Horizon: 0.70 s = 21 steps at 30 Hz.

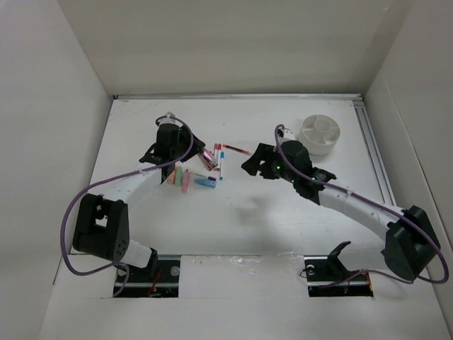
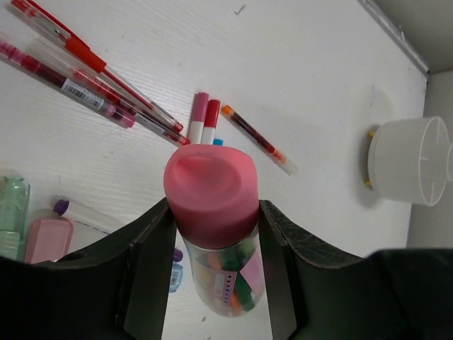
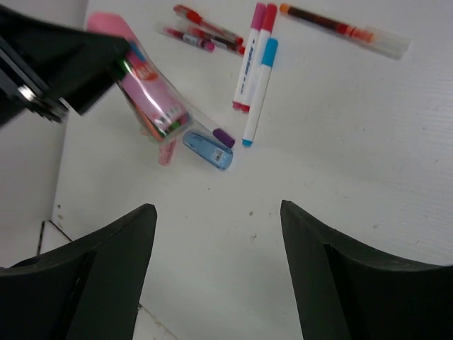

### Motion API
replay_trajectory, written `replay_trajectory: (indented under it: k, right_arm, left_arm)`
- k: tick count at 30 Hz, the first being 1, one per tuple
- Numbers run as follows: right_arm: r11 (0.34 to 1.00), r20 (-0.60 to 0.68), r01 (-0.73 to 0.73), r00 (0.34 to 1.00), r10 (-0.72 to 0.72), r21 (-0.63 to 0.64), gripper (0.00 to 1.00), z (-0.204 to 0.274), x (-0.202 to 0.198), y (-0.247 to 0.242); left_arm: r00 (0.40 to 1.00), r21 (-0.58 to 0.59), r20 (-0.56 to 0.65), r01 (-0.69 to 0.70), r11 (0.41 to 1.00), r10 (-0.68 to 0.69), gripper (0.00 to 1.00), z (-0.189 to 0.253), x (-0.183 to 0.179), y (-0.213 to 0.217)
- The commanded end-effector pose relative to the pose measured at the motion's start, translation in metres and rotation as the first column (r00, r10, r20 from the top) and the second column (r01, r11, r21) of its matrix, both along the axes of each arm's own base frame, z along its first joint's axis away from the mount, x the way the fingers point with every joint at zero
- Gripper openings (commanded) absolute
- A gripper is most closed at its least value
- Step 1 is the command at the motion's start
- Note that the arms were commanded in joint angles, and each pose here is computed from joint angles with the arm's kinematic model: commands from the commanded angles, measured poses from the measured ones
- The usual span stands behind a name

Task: Sort the stationery into containers
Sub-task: Pick up the stationery from the center of the board, then place the stationery in the storage box.

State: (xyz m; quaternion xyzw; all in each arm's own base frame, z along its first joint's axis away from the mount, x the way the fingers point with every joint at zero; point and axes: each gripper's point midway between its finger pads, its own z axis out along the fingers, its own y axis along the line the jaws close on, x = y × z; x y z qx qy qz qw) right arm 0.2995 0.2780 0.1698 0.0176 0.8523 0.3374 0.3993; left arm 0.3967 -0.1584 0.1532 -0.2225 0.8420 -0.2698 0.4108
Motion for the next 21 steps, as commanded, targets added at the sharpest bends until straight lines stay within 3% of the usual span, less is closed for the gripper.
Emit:
replay_trajectory:
  k: [1,6,13,21]
  right_arm:
    - [0.992,0.088,-0.025,0.996,0.014,0.123,0.77,0.057,0.007,-0.006]
    - [0.979,0.101,-0.078,0.993,0.06,0.19,0.86,0.086,0.006,-0.009]
    - [0.974,0.069,-0.152,0.987,0.142,0.166,0.87,0.09,0.012,0.009]
    - [0.981,0.045,-0.113,0.993,0.107,0.156,0.94,0.085,0.018,-0.006]
  left_arm:
    - [0.981,0.019,0.128,0.146,0.989,-0.147,0.0,0.016,-0.003,-0.015]
    - [0.918,0.036,0.243,0.313,0.949,-0.312,0.0,0.024,-0.01,-0.037]
    - [0.784,0.273,0.304,0.472,0.838,-0.541,0.0,0.03,-0.038,-0.102]
    - [0.641,0.26,0.373,0.621,0.739,-0.67,0.0,0.039,-0.07,-0.129]
